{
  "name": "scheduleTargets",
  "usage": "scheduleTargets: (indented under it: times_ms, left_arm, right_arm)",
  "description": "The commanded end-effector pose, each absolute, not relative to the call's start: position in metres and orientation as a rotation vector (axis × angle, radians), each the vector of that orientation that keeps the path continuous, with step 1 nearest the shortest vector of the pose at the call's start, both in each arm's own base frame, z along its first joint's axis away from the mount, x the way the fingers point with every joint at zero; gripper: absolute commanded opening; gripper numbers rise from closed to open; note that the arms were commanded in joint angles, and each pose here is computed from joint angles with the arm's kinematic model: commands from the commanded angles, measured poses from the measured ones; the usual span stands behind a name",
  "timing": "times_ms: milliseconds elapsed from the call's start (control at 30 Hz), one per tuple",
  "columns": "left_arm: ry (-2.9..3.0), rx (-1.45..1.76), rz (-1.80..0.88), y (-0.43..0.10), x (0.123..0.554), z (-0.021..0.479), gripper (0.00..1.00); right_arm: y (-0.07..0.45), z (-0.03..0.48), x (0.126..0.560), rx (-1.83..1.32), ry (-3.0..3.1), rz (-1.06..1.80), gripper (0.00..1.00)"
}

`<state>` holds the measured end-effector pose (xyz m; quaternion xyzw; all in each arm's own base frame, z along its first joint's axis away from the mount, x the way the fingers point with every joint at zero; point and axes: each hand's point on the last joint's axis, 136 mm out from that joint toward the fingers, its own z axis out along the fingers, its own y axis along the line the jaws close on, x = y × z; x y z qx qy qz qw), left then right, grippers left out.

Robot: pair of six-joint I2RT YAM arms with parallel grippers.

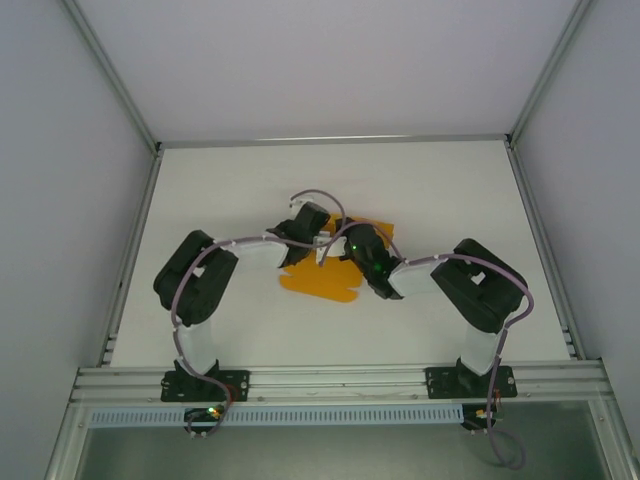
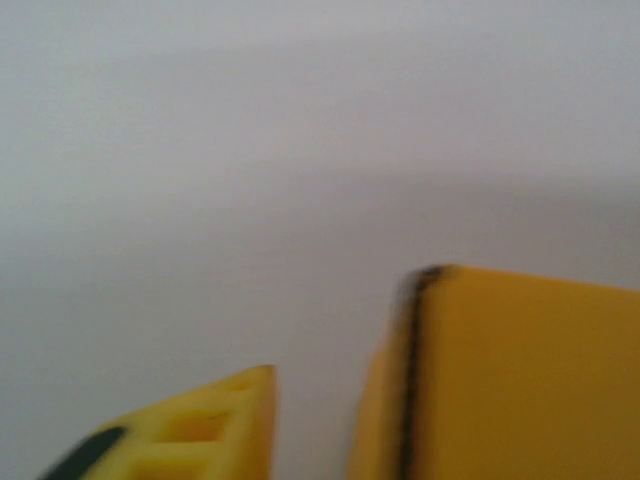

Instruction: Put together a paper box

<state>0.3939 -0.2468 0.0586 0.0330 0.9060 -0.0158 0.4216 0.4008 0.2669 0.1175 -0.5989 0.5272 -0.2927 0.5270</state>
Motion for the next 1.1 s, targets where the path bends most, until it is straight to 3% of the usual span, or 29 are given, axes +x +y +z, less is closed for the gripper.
scheduleTargets:
  times_ms: [0,67,133,267,367,533,800,1067]
  left_arm:
    - [2.268,0.127,-0.017,-0.215,0.384,0.039,0.5]
    - [2.248,0.169,-0.225,-0.23,0.378,0.05,0.63]
    - [2.214,0.208,-0.423,-0.243,0.37,0.064,0.68]
    - [2.133,0.288,-0.666,-0.259,0.353,0.095,0.93]
    - [2.085,0.379,-0.772,-0.269,0.338,0.113,1.0]
    - [2.082,0.335,-0.74,-0.256,0.343,0.119,0.98]
    - [2.196,0.362,-0.663,-0.249,0.366,0.098,0.66]
    - [2.214,0.386,-0.712,-0.268,0.385,0.085,0.58]
  right_arm:
    - [0.248,0.102,0.403,-1.401,1.387,-0.731,0.0]
    - [0.249,0.102,0.404,-1.396,1.391,-0.728,0.0]
    - [0.248,0.102,0.406,-1.392,1.39,-0.742,0.0]
    - [0.249,0.104,0.407,-1.389,1.385,-0.754,0.0]
    - [0.25,0.107,0.406,-1.381,1.378,-0.749,0.0]
    - [0.252,0.108,0.405,-1.382,1.373,-0.741,0.0]
    - [0.253,0.106,0.405,-1.39,1.37,-0.743,0.0]
    - [0.255,0.105,0.407,-1.39,1.373,-0.744,0.0]
